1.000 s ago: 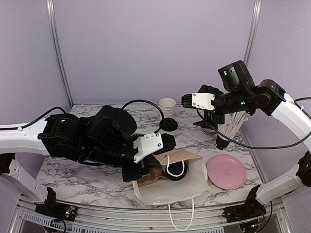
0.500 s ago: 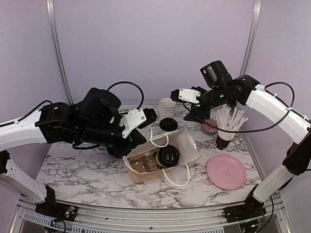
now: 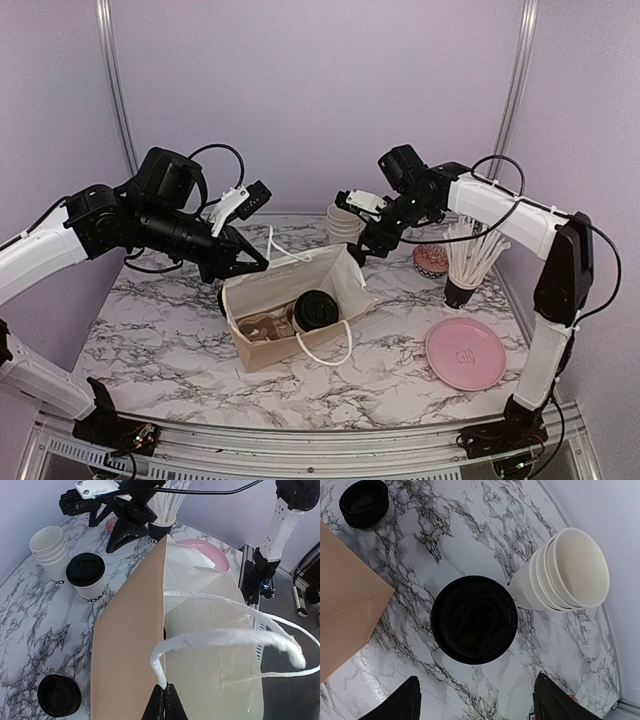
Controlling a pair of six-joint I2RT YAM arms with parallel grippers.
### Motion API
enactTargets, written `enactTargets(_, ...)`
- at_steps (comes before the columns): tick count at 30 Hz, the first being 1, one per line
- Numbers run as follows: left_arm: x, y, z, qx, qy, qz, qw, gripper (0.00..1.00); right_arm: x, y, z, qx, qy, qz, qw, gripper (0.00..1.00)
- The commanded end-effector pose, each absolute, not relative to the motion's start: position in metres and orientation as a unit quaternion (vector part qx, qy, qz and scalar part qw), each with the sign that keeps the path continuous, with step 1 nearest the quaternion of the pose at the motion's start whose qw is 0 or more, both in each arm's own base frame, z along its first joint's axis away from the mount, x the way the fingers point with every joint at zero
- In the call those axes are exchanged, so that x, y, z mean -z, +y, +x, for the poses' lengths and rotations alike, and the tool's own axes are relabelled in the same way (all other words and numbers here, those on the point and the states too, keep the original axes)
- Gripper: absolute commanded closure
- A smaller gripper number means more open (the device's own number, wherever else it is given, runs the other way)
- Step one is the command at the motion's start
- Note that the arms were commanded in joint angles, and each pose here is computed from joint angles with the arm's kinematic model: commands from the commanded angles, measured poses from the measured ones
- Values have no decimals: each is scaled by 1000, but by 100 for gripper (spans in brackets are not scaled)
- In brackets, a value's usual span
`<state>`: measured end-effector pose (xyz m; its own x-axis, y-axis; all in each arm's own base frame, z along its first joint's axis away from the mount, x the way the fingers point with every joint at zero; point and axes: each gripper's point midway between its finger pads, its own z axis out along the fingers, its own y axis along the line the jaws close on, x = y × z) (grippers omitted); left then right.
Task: Pack the takeout coffee
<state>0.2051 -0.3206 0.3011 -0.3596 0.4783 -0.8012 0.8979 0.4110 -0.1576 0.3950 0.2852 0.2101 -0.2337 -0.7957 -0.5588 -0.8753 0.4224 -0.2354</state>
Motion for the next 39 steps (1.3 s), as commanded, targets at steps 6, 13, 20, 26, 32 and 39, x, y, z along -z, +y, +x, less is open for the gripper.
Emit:
enactTargets(6,-304,-323,178,397,751,448,280,100,-191,314,426,-130,819,-460,317,15)
enactTargets(13,-301,-312,176,426,763,422,243,100,-167,319,444,-127,842,-426,306,15)
enactTargets(20,-292,-307,191,425,775,405,235,100,-149,319,442,-132,850,-421,289,17)
enactTargets(26,-285,-303,201,412,784,399,239,100,-141,314,434,-128,854,-422,276,21)
enactTargets(32,-281,-302,202,409,786,398,238,100,-133,308,431,-116,858,-425,264,17)
enactTargets(39,-278,-302,207,403,788,396,244,100,-151,303,427,-112,855,-423,280,28)
